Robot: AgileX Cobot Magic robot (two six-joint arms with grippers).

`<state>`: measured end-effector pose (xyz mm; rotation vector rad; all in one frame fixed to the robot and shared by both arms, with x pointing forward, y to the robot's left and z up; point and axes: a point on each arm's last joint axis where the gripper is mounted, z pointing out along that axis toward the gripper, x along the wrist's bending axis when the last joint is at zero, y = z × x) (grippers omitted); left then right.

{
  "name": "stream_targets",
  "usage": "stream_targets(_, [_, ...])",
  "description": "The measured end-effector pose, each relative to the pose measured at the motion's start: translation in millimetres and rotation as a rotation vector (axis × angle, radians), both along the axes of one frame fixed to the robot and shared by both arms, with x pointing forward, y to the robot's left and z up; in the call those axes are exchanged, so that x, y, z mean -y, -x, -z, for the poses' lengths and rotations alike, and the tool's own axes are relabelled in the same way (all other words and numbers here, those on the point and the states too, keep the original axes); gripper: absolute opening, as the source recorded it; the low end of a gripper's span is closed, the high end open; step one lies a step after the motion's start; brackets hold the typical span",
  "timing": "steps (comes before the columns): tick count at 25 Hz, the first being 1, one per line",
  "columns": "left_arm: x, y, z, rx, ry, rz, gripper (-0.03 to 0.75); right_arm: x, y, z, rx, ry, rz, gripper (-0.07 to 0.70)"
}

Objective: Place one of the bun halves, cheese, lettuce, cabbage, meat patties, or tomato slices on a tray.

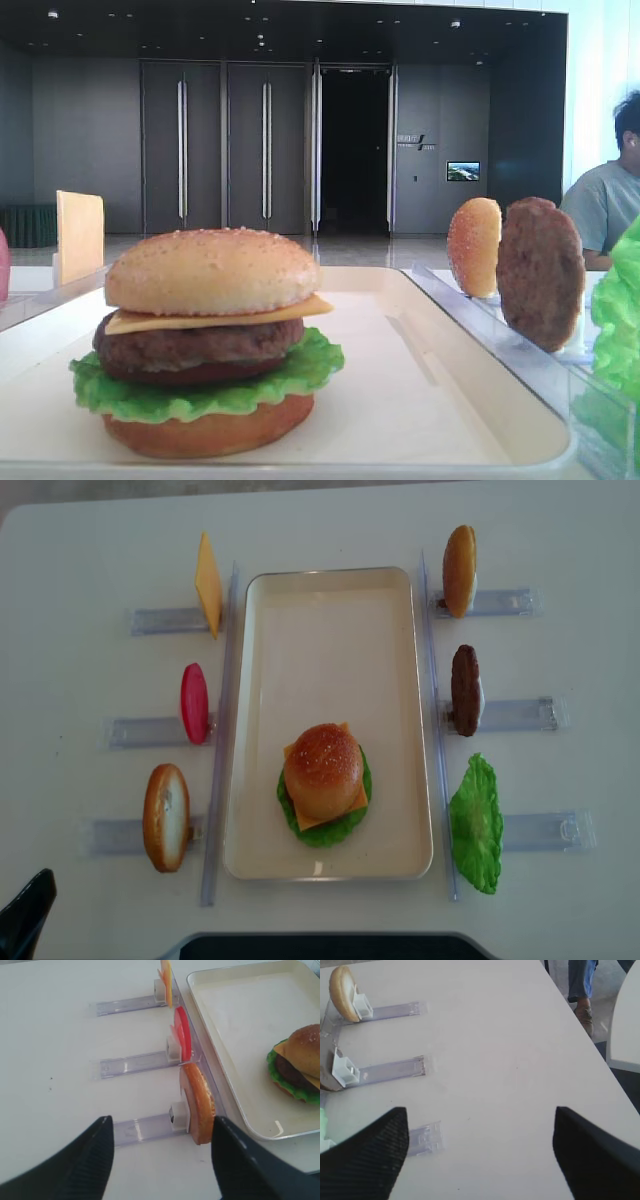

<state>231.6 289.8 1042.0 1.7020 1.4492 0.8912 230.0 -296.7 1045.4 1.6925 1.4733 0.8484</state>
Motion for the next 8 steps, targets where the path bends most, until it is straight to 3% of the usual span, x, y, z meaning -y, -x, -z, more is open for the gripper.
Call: stream_targets(8, [0.0,0.0,0.0,0.000,0.000,0.000,0.472,0.0,0.0,0.0,0.000,0.000,0.000,0.587])
